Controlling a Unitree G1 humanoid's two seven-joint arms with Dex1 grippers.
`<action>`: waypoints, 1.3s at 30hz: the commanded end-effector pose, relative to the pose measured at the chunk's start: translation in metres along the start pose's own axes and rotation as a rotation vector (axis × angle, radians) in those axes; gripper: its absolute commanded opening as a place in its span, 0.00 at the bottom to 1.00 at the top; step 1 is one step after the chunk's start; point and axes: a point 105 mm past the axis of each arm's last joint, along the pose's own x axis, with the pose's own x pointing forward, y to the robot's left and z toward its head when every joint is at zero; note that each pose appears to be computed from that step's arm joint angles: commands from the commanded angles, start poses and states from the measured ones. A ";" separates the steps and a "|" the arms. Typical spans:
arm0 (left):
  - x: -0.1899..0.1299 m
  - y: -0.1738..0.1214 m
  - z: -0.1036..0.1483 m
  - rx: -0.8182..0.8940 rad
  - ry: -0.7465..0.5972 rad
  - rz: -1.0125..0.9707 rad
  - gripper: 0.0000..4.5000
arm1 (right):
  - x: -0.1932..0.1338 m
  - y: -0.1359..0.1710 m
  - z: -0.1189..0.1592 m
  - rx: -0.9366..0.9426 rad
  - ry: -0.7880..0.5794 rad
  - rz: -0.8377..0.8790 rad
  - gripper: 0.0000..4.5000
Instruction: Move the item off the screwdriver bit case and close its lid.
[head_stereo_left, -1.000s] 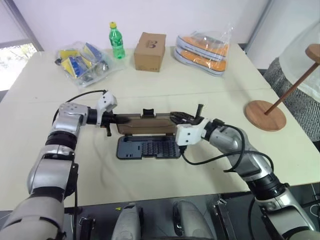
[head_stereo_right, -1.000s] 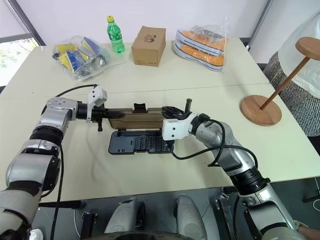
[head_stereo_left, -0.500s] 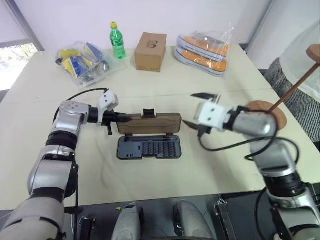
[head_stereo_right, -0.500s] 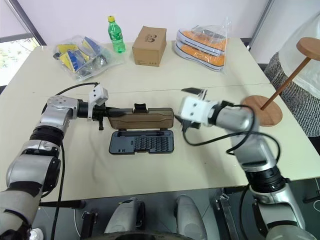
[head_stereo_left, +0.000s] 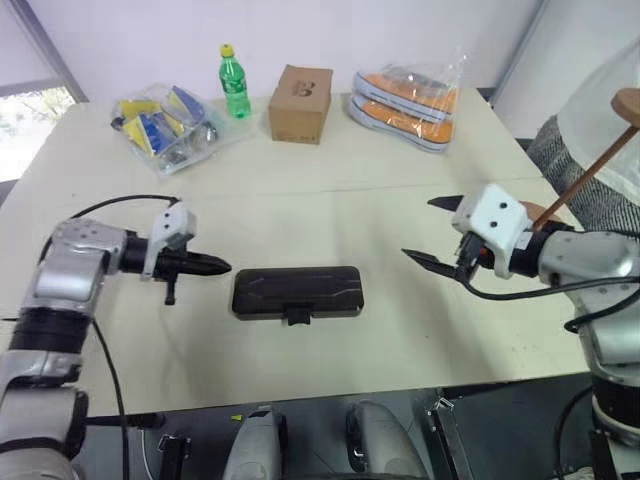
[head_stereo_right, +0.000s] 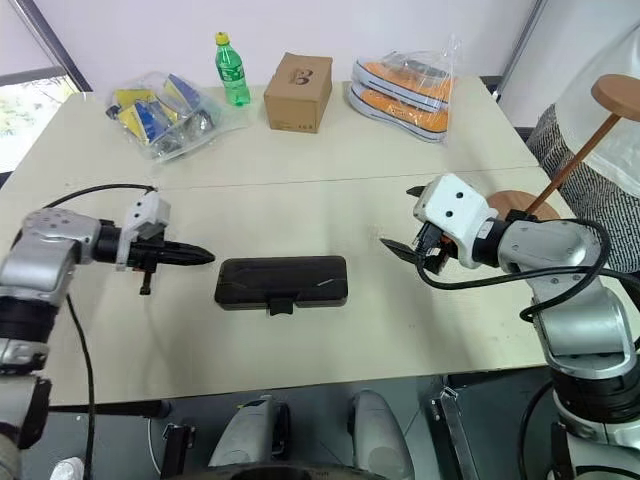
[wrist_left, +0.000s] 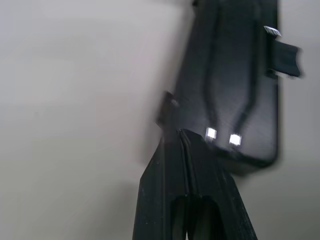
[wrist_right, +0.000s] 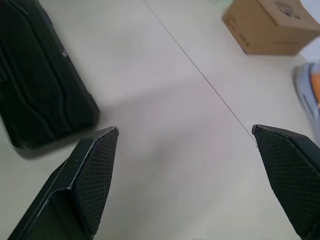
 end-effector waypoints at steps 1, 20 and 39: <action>-0.005 -0.004 0.021 0.030 -0.052 -0.007 0.00 | 0.004 0.008 0.011 0.035 -0.064 0.036 0.99; 0.087 0.052 0.064 0.143 -0.050 -0.084 0.00 | 0.052 0.103 0.070 0.711 -0.132 0.624 0.00; 0.120 0.044 0.062 0.178 -0.050 -0.129 0.00 | 0.092 0.155 0.012 1.030 0.215 0.503 0.00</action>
